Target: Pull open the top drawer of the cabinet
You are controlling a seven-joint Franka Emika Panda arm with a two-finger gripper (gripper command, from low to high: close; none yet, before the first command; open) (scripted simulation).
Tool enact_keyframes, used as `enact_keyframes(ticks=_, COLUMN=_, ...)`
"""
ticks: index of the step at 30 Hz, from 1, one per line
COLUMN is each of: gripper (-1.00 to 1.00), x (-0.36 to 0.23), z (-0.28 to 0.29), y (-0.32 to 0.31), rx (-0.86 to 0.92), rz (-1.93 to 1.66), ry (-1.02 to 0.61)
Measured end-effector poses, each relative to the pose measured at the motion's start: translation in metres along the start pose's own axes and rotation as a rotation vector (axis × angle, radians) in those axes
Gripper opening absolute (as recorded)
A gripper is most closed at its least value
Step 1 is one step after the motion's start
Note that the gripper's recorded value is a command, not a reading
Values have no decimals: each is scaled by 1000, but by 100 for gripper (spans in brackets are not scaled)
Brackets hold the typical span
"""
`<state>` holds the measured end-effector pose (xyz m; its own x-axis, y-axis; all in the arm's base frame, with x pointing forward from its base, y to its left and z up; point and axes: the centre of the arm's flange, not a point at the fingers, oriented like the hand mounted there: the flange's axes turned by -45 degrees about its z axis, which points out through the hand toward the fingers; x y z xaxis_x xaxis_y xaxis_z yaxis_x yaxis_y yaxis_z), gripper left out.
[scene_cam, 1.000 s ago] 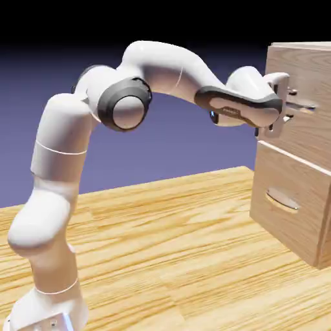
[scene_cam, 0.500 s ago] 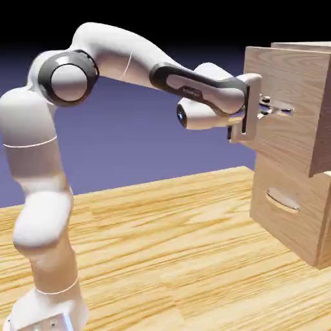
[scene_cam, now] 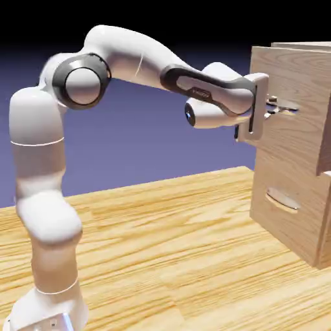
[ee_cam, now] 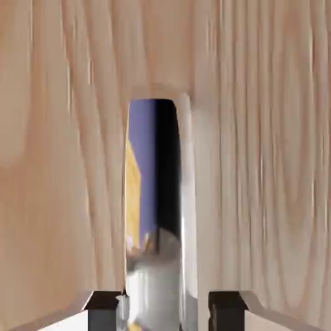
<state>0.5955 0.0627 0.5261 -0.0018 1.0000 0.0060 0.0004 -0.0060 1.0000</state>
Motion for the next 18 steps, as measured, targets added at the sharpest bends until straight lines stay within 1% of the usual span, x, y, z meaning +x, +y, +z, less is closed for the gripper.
enact_keyframes(ticks=5, gripper=-100, x=0, z=3, y=-1, rx=0, rz=-7, ry=-1)
enact_keyframes(ticks=7, gripper=-100, x=0, z=-4, y=-1, rx=0, rz=-6, ry=-1)
enact_keyframes(ticks=18, gripper=-100, x=0, z=-114, y=-1, rx=0, rz=-6, ry=0)
